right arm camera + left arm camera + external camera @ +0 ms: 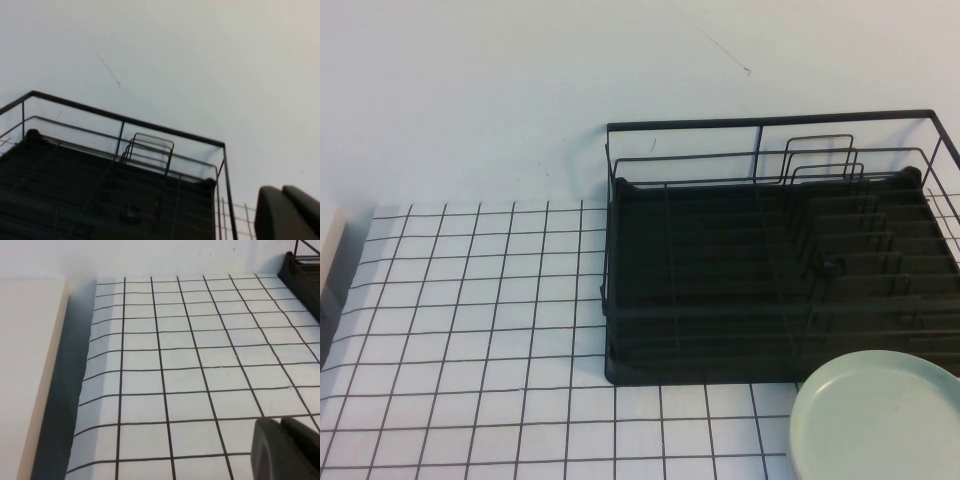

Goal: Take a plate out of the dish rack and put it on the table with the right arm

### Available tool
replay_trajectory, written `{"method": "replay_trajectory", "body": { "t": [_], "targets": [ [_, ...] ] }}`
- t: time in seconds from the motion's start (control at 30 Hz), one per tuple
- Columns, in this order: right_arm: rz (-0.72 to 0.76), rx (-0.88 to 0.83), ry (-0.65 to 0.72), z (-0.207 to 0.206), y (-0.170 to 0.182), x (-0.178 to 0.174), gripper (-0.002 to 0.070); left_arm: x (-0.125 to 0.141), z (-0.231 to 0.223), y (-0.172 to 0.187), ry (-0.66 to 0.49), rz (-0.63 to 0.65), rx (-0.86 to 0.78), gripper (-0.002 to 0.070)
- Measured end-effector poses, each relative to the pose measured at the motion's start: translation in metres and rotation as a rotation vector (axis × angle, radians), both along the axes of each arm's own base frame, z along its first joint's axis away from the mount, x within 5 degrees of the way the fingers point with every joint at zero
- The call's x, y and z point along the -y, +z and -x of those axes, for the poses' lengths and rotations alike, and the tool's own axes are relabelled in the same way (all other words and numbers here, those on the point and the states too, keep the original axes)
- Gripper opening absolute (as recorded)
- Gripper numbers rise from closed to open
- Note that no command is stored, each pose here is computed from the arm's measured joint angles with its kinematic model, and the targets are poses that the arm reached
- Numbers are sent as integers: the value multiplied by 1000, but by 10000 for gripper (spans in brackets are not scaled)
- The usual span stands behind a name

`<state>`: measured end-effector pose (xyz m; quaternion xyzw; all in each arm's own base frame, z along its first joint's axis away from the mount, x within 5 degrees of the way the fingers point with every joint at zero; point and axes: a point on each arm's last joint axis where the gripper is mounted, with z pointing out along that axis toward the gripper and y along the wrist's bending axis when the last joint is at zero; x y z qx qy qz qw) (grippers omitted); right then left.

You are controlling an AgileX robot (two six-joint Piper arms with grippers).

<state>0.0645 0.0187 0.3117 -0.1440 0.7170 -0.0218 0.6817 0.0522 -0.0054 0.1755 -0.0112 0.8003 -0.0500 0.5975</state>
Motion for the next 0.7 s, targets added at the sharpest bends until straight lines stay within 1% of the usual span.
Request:
{"method": "replay_trajectory", "body": {
  "t": [0.1, 0.17, 0.3, 0.4, 0.53, 0.7],
  "targets": [
    [-61, -24, -16, 7, -33, 0, -3, 0, 0, 0, 0, 0, 0, -3],
    [-103, -53, -23, 11, -61, 0, -3, 0, 0, 0, 0, 0, 0, -3],
    [-156, -91, -34, 12, -97, 0, -3, 0, 0, 0, 0, 0, 0, -3],
    [-173, -81, -75, 10, -108, 4, -3, 0, 0, 0, 0, 0, 0, -3],
    [-131, -58, -156, 9, -112, 12, -3, 0, 0, 0, 0, 0, 0, -3],
    [-119, -118, -248, 8, -127, 20, -3, 0, 0, 0, -1, -2, 0, -3]
  ]
}}
